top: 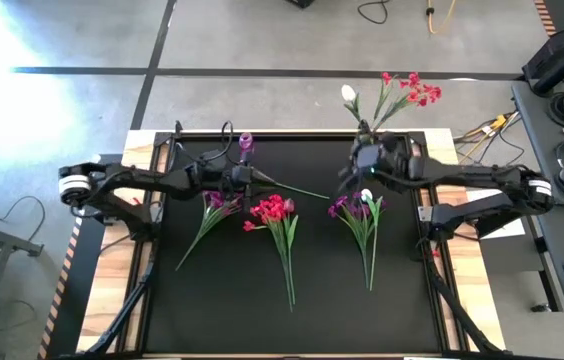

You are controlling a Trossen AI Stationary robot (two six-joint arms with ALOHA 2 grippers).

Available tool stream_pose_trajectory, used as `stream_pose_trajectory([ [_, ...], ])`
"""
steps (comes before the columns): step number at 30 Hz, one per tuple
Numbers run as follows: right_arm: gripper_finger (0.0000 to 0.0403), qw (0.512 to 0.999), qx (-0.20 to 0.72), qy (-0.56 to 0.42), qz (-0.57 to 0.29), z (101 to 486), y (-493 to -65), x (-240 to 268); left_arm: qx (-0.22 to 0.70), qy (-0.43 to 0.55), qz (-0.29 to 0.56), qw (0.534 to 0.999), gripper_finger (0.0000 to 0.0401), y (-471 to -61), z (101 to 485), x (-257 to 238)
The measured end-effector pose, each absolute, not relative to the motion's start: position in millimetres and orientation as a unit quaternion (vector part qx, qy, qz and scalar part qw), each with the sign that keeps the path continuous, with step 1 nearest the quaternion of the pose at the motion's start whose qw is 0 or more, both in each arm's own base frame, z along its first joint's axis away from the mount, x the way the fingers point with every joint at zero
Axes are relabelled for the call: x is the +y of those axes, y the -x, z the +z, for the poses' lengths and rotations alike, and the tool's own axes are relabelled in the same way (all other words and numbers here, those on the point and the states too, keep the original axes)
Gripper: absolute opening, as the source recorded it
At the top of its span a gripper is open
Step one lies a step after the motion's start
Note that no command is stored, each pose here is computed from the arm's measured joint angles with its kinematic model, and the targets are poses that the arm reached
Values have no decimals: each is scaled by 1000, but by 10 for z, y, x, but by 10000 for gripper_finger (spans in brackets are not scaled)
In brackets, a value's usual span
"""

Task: Sort flowers into vase by color
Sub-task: Put the left bouquet of purple flowers into the purple vase

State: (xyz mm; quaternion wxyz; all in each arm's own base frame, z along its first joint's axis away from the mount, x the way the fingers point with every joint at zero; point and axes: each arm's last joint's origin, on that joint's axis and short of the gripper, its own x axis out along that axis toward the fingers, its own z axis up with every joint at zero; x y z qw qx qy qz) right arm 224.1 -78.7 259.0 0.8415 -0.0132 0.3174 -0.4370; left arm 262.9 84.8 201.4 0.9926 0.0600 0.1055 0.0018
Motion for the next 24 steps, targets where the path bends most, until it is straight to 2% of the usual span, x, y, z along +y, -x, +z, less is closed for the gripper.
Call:
stream_pose_trajectory([
  [5, 13, 874, 282, 16, -396, 2346, -2215, -531, 167, -46, 1, 985, 10, -2424, 2135, 714],
  [7, 13, 879, 279, 11, -387, 2244, -2189, -467, 212, -28, 19, 977, 3, -2310, 2148, 654],
  [14, 12, 881, 289, 8, -373, 2009, -2091, -369, 407, 85, 120, 901, 1, -1934, 2261, 431],
  [18, 12, 881, 285, -2, -378, 1989, -2076, -368, 466, 153, 158, 857, 9, -1838, 2368, 304],
  [24, 12, 881, 284, -5, -379, 1983, -2076, -367, 574, 209, 203, 765, 37, -1725, 2360, 183],
])
